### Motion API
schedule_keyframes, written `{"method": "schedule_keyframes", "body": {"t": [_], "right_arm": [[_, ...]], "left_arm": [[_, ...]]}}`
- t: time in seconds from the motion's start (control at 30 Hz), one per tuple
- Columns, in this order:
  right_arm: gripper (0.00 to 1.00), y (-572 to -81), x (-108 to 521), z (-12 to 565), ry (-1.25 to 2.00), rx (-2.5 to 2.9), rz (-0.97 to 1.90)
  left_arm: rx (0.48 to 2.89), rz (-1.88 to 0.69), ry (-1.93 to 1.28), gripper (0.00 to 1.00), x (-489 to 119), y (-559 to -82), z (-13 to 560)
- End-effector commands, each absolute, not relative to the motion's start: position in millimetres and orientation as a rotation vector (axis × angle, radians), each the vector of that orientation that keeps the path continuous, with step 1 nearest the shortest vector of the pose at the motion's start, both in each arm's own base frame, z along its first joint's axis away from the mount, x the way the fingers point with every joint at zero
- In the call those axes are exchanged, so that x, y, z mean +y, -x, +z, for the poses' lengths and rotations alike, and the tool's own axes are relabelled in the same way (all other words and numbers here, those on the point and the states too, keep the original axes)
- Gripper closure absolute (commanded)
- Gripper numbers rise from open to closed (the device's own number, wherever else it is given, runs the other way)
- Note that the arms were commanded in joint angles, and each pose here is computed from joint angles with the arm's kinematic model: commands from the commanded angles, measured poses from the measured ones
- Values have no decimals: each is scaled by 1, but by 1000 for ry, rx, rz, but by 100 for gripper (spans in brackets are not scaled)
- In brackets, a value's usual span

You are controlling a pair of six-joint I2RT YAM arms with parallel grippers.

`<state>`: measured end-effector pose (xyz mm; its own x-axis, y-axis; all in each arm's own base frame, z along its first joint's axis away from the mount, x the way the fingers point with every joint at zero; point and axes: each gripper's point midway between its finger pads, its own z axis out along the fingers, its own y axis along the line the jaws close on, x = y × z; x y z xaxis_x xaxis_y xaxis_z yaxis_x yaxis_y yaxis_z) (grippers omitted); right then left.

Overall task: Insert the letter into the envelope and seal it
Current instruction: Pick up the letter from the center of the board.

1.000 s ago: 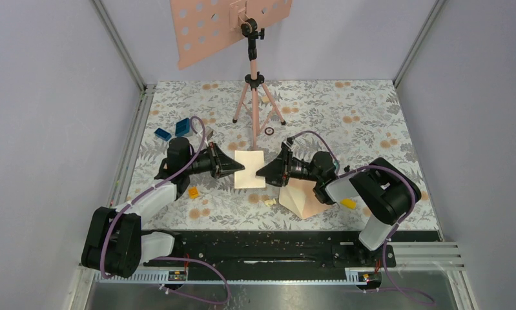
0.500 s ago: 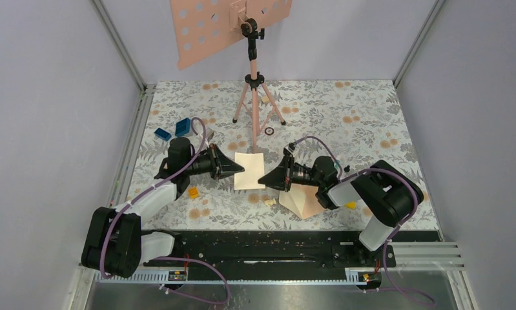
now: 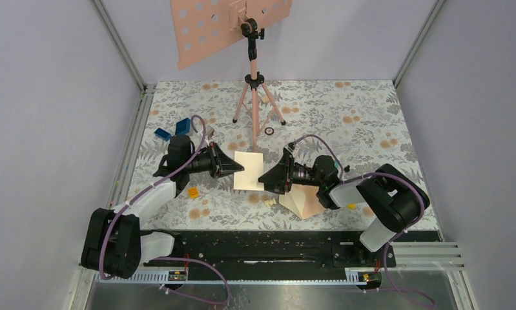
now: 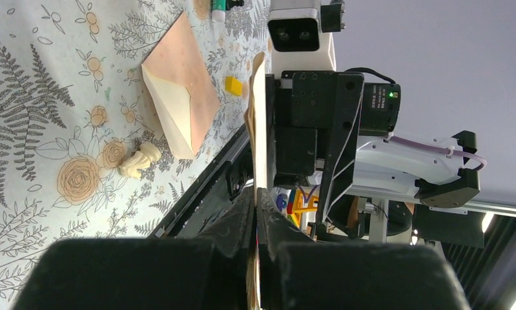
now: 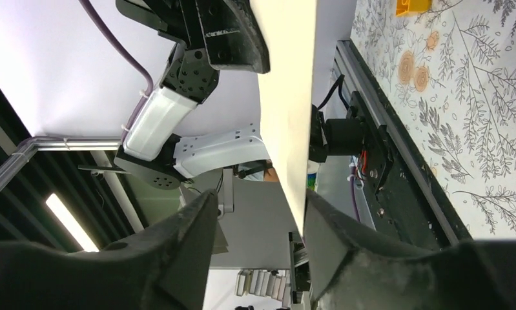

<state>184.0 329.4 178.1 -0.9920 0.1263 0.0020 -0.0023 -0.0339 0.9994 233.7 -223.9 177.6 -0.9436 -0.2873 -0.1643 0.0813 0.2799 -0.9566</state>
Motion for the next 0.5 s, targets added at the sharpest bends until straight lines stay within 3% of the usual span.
{"method": "schedule_keyframes", "body": {"t": [0.0, 0.13, 0.2, 0.27, 0.3, 0.37, 0.4, 0.47], "right_arm": [[40, -185, 336, 196, -36, 2059, 2196], [41, -200, 343, 206, -48, 2018, 2200], [100, -208, 347, 209, -69, 2004, 2198], [100, -216, 349, 207, -99, 1996, 2189], [97, -220, 351, 205, -114, 2000, 2185], [54, -225, 353, 203, -129, 2006, 2184], [44, -226, 354, 204, -130, 2005, 2186], [39, -229, 356, 203, -133, 2009, 2178]], "left_arm": [[2171, -1681, 70, 100, -224, -240, 203], [2200, -1666, 39, 100, -222, -234, 200], [2196, -1671, 27, 100, -222, -230, 201], [2197, -1671, 24, 100, -221, -228, 201], [2198, -1673, 22, 100, -221, -227, 202], [2191, -1676, 18, 100, -221, -225, 204], [2187, -1676, 16, 100, -221, -225, 205], [2176, -1679, 4, 100, -221, -223, 208]]}}
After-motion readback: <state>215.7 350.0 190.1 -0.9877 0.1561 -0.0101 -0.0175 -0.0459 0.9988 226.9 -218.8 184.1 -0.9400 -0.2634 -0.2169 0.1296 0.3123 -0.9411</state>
